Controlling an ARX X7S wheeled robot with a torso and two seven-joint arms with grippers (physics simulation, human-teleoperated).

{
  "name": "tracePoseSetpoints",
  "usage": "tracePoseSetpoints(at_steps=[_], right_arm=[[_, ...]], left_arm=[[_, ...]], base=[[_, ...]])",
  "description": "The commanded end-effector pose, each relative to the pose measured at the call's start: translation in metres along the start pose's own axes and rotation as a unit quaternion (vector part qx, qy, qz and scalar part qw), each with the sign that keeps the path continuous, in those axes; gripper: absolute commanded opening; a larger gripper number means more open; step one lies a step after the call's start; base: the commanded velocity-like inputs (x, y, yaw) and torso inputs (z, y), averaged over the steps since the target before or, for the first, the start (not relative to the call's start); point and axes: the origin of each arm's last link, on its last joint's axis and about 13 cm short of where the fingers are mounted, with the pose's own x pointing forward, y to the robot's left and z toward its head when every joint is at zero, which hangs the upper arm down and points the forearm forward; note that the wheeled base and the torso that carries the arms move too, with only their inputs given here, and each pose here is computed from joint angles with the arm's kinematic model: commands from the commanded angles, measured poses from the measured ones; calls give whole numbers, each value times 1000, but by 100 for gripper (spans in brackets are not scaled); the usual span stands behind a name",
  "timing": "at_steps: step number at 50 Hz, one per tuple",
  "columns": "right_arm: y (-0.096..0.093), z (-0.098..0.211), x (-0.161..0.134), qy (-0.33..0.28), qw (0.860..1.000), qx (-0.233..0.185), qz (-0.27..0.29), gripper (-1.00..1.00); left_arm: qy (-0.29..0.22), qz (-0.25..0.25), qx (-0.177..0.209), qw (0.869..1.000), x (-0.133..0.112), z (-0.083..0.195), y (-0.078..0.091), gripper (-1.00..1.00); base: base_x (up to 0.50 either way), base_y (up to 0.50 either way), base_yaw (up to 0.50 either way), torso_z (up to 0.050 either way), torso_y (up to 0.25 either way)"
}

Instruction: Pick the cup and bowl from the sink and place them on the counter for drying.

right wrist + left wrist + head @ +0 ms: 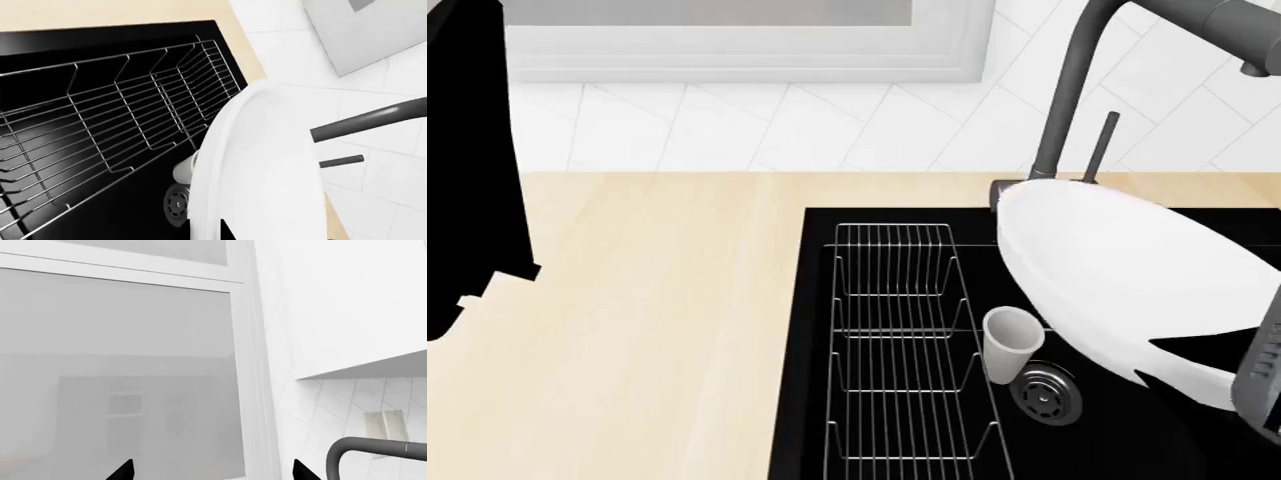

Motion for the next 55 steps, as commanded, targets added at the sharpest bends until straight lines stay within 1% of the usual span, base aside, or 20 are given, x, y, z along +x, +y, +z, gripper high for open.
tracePoseSetpoints(at_steps=[1, 6, 16, 29, 40, 48, 53, 55], right_arm=[[-6, 36, -11, -51, 997, -63, -14, -100], [-10, 53, -6, -73, 993, -93, 6, -100], [-10, 88, 22, -111, 981, -149, 53, -100], [1, 128, 55, -151, 960, -213, 101, -100], [11, 148, 88, -174, 945, -248, 125, -100], [23, 155, 111, -200, 927, -288, 134, -100], [30, 162, 125, -221, 911, -320, 135, -100], [32, 165, 133, -238, 902, -334, 134, -100]], left_arm=[[-5, 6, 1, 1000, 2, 3, 2, 100], [-8, 6, 1, 1000, 3, 5, 2, 100], [-12, 10, 3, 1000, 4, 8, 3, 100], [-14, 12, 1, 1000, 4, 9, 3, 100], [-17, 15, 1, 1000, 5, 10, 3, 100], [-17, 17, 1, 1000, 5, 13, 4, 100], [-18, 18, 1, 1000, 6, 13, 4, 100], [-17, 19, 1, 1000, 6, 13, 4, 100]], base=[[0, 0, 0, 0, 0], [0, 0, 0, 0, 0], [0, 0, 0, 0, 1], [0, 0, 0, 0, 0], [0, 0, 0, 0, 1], [0, 0, 0, 0, 0], [0, 0, 0, 0, 0], [0, 0, 0, 0, 0]])
